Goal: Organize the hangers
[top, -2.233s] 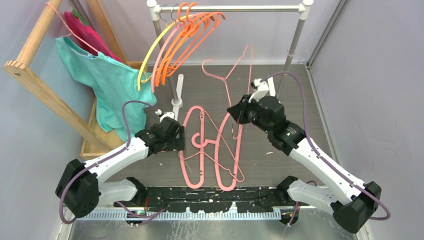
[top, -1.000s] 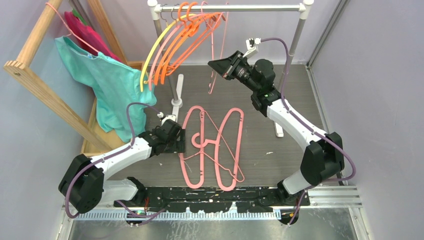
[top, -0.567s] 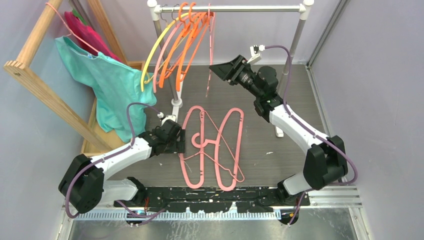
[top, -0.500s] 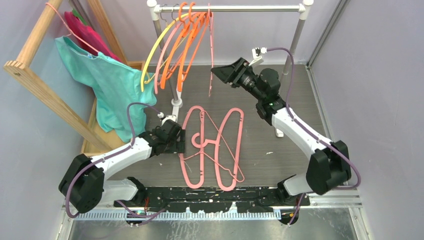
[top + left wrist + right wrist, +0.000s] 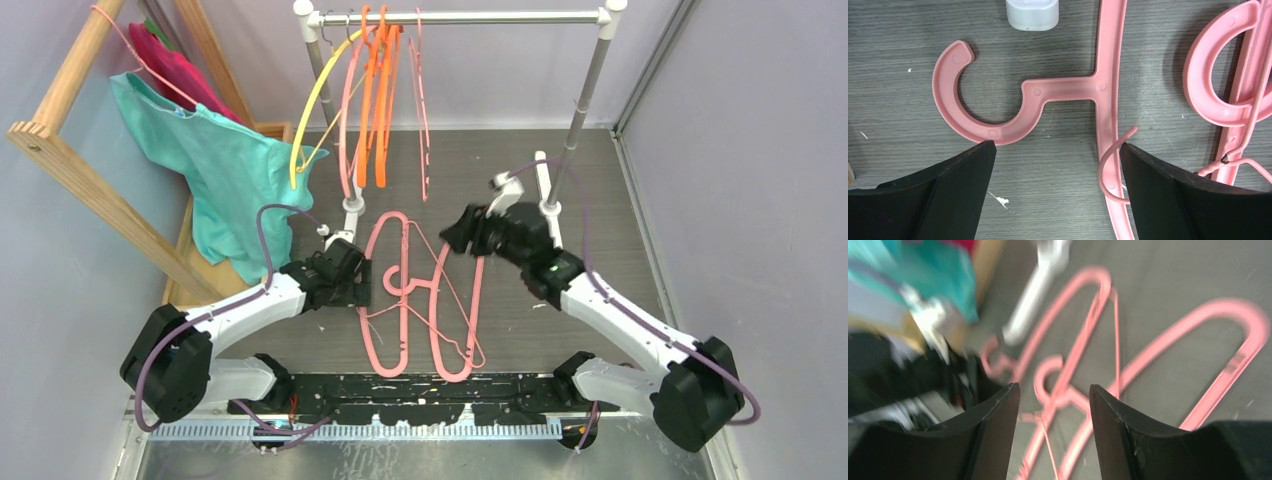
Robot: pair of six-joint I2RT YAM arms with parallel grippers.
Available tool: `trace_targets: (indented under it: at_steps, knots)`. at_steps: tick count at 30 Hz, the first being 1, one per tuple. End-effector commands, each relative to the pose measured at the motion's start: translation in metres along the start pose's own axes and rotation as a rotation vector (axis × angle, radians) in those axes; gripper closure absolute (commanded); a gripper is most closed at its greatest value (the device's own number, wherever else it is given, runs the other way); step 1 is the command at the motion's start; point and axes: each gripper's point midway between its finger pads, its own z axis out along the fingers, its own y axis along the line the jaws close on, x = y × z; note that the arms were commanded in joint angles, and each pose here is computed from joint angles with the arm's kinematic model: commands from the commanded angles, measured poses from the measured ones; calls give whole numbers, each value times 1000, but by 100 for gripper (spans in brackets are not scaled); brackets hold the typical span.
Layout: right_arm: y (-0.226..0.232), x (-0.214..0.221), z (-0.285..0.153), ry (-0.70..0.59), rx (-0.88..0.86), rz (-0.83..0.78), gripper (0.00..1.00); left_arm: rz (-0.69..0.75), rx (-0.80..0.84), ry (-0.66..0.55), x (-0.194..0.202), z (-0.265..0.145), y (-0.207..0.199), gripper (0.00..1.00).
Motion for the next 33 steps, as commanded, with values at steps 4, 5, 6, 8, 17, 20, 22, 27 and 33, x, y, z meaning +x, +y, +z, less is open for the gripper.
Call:
trace_targets:
  at_steps: [4, 5, 6, 8, 17, 20, 22, 27, 33]
  knots:
    - [11, 152, -12, 459, -30, -304, 45, -31, 14, -55, -23, -3, -9, 2]
    - [16, 166, -13, 505, -66, -317, 47, -24, 3, -33, -19, 2, -9, 2]
    - [18, 177, -14, 541, -82, -332, 50, -25, 2, -27, -17, 3, -9, 2]
    - [21, 195, -16, 592, -100, -370, 51, -28, 0, -26, -17, 3, -9, 2]
    - [12, 234, -5, 687, -100, -397, 52, -34, 13, -61, -23, -12, -5, 2]
    - [7, 243, -3, 706, -91, -396, 53, -37, 20, -72, -24, -16, -5, 2]
    - [3, 247, -1, 712, -83, -397, 53, -40, 24, -80, -26, -19, -5, 2]
    - [-4, 258, -2, 740, -70, -390, 62, -45, 22, -97, -29, -25, -2, 2]
    - [-9, 254, -8, 716, -43, -383, 79, -42, 10, -95, -26, -26, 2, 2]
